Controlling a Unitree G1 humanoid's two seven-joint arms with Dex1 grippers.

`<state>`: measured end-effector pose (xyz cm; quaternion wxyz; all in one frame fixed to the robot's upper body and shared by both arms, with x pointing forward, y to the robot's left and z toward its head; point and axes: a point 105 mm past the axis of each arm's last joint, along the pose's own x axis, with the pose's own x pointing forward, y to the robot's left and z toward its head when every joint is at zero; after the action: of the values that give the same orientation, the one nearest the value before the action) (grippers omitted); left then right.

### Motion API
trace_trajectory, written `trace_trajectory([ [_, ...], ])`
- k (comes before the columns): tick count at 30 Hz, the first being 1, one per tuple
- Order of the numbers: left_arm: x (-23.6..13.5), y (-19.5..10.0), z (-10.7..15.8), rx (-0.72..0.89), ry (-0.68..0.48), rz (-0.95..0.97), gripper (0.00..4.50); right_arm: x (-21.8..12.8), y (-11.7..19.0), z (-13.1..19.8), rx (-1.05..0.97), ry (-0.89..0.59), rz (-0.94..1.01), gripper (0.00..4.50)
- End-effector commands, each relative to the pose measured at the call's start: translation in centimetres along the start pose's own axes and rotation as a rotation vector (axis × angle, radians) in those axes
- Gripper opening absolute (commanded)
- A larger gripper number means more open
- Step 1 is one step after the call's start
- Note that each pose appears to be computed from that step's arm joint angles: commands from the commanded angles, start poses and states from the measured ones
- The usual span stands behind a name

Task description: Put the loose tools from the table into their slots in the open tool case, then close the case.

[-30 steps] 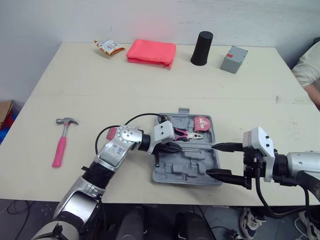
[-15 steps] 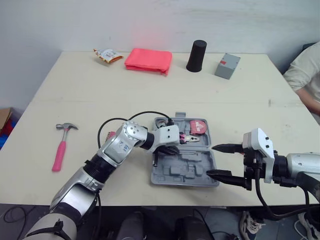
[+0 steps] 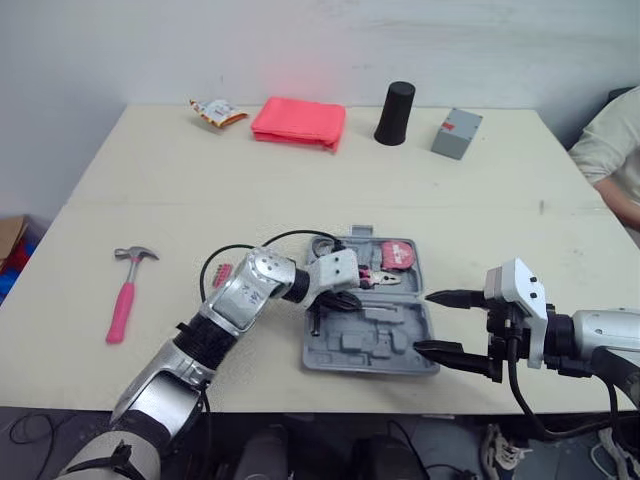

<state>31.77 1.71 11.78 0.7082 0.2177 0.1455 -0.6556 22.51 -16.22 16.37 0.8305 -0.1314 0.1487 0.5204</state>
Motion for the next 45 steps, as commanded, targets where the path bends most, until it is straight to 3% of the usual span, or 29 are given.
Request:
trace_trajectory([
  [1, -4.9, 0.7, 6.5, 0.086, -0.240, 0.051, 0.07, -1.0, -0.3, 1.0, -0.046, -0.018, -0.040, 4.50],
  [4, -8.5, 1.0, 6.6, 0.017, -0.269, 0.112, 0.07, -2.1, -0.9, 1.0, -0.043, -0.013, -0.079, 4.50],
  [7, -12.6, -0.9, 4.0, -0.039, -0.237, 0.145, 0.86, -4.2, -1.8, 0.9, -0.017, 0.007, -0.132, 4.50],
  [9, -16.6, -2.4, 1.2, -0.155, -0.227, 0.254, 1.80, -6.7, -2.7, 0.3, 0.023, 0.038, -0.191, 4.50],
  [12, -19.8, -3.7, -0.7, -0.242, -0.225, 0.388, 3.22, -9.2, -3.6, -0.5, 0.052, 0.069, -0.263, 4.50],
  [15, -25.3, -5.2, -3.0, -0.362, -0.256, 0.651, 4.48, -12.8, -5.0, -2.1, 0.105, 0.111, -0.387, 4.50],
  [17, -28.0, -7.0, -4.3, -0.414, -0.258, 0.782, 4.48, -14.8, -5.7, -3.2, 0.138, 0.127, -0.448, 4.50],
  [20, -32.9, -10.6, -8.1, -0.542, -0.201, 0.994, 4.48, -17.6, -6.4, -5.1, 0.178, 0.165, -0.534, 4.50],
  [27, -39.8, -15.8, -13.6, -0.662, -0.061, 1.298, 4.48, -21.7, -8.7, -6.6, 0.190, 0.202, -0.659, 4.50],
  [32, -39.9, -16.1, -14.3, -0.670, -0.057, 1.336, 4.48, -22.6, -10.3, -6.7, 0.149, 0.220, -0.697, 4.50],
  [37, -38.4, -15.2, -14.2, -0.669, -0.066, 1.307, 4.48, -20.6, -10.7, -6.0, 0.112, 0.193, -0.638, 4.50],
  [45, -32.8, -11.1, -10.9, -0.542, -0.044, 1.200, 4.48, -15.8, -10.4, -2.6, 0.026, 0.106, -0.501, 4.50],
])
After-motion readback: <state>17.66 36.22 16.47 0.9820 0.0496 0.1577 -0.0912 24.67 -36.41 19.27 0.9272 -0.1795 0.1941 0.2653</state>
